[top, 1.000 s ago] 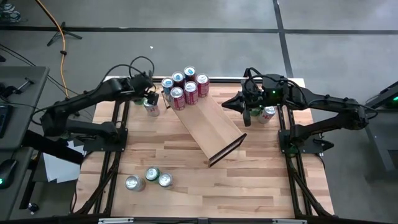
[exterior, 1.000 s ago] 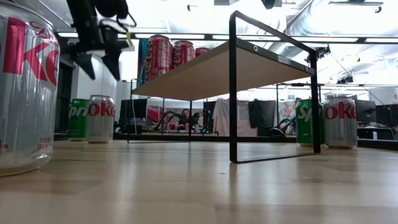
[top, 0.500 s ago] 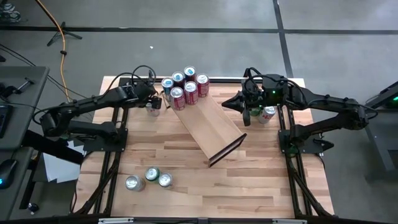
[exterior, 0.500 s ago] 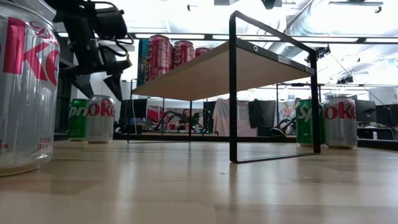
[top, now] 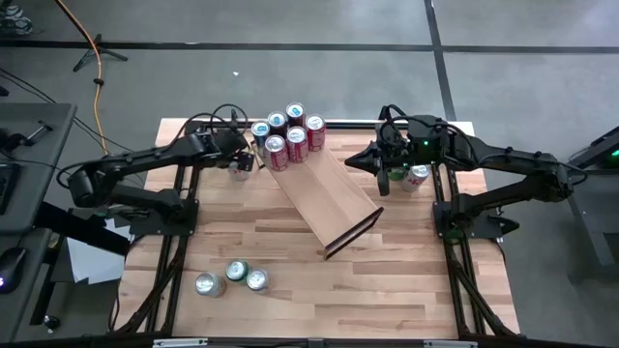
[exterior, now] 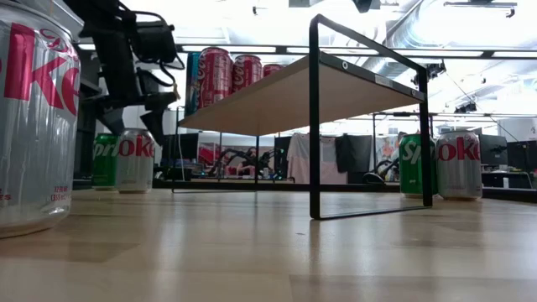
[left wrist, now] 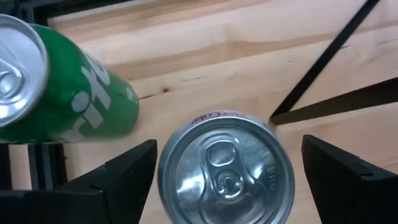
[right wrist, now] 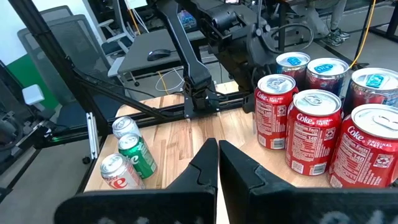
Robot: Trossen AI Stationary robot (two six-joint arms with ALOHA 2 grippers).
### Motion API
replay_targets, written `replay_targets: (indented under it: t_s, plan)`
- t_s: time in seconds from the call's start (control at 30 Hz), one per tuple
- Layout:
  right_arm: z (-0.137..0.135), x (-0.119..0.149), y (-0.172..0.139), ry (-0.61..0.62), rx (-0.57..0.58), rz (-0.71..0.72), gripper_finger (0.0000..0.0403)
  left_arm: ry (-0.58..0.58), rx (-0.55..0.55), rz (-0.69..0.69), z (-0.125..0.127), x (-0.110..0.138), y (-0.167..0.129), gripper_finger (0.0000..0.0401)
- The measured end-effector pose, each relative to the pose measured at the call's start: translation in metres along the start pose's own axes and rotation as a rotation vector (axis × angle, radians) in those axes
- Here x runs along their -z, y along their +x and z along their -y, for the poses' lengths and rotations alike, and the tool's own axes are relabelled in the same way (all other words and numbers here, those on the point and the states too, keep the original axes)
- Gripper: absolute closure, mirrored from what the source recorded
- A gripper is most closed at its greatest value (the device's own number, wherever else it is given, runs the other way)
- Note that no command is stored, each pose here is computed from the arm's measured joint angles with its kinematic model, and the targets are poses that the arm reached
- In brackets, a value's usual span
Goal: Place canned beverage on shelf
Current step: Put the top left silver soda can on the shelf
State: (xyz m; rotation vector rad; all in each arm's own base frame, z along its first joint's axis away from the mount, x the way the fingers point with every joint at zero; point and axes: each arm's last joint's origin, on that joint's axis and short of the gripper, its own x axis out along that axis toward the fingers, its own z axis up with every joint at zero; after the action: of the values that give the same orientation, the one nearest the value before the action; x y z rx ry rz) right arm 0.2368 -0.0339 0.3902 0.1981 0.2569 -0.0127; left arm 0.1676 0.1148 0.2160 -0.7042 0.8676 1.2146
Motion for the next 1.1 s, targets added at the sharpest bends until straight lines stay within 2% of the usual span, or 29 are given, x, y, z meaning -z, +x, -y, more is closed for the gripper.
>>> replay_targets:
  t_s: [0.37, 0.47, 0.63, 0.73, 0.97, 1.1]
  plan:
    - [0.0, 0.0, 0.0, 0.0, 0.001, 0.0, 0.0402, 0.013, -0.022, -0.03, 0.004, 0.001, 0.009, 0.0086]
    - [0.0, 0.0, 0.0, -0.006, 0.001, 0.0, 0.0402, 0.003, -0.028, -0.025, 0.004, 0.001, 0.009, 0.0116]
    - [0.0, 0.0, 0.0, -0.026, 0.0, 0.0, 0.0402, 0.002, -0.021, -0.023, 0.004, 0.0, 0.008, 0.0203]
    - [0.0, 0.0, 0.0, -0.026, 0.001, 0.0, 0.0402, 0.016, 0.015, -0.044, 0.003, 0.001, 0.004, 0.0207]
    - [0.0, 0.0, 0.0, -0.026, 0.005, 0.001, 0.0402, 0.085, 0.078, -0.047, -0.006, -0.01, -0.035, 0.0207]
    - [0.0, 0.0, 0.0, -0.026, 0.006, 0.001, 0.0402, 0.143, 0.219, -0.08, -0.009, -0.014, -0.072, 0.0207]
